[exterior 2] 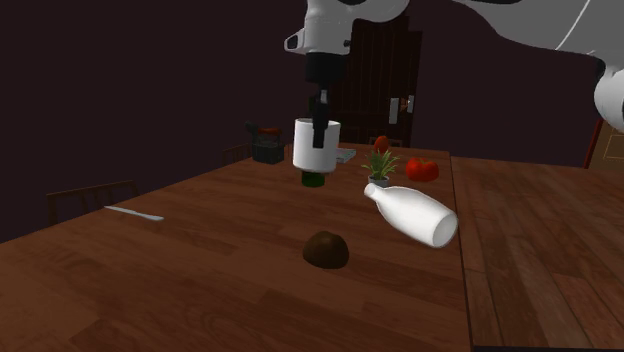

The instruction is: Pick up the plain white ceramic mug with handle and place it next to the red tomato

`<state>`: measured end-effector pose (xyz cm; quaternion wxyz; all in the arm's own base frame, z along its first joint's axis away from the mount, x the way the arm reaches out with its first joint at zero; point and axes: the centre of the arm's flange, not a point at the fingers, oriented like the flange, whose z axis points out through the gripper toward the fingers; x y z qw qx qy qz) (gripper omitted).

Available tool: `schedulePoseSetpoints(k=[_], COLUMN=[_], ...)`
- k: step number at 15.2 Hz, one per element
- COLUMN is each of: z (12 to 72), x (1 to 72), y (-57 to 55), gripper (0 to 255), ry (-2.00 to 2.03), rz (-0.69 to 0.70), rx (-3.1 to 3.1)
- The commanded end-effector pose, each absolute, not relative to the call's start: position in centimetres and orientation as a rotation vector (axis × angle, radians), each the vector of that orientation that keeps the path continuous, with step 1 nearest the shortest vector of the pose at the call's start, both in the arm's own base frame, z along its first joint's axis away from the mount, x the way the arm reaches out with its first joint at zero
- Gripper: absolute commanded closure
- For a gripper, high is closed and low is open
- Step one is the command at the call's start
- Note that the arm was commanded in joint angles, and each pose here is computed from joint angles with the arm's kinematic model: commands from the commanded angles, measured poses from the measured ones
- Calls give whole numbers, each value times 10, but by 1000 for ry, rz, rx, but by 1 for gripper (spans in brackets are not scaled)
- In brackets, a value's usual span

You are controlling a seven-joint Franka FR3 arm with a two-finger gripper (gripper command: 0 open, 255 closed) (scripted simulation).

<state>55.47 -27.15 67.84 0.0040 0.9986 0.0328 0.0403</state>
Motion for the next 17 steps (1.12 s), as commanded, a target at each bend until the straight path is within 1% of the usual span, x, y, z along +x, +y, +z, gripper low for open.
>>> schedulePoseSetpoints(k=[1,17], z=[677,677], x=[533,365], y=[-286,-414], gripper=[255,255], ry=[105,105], rz=[127,127], rx=[3130,3130])
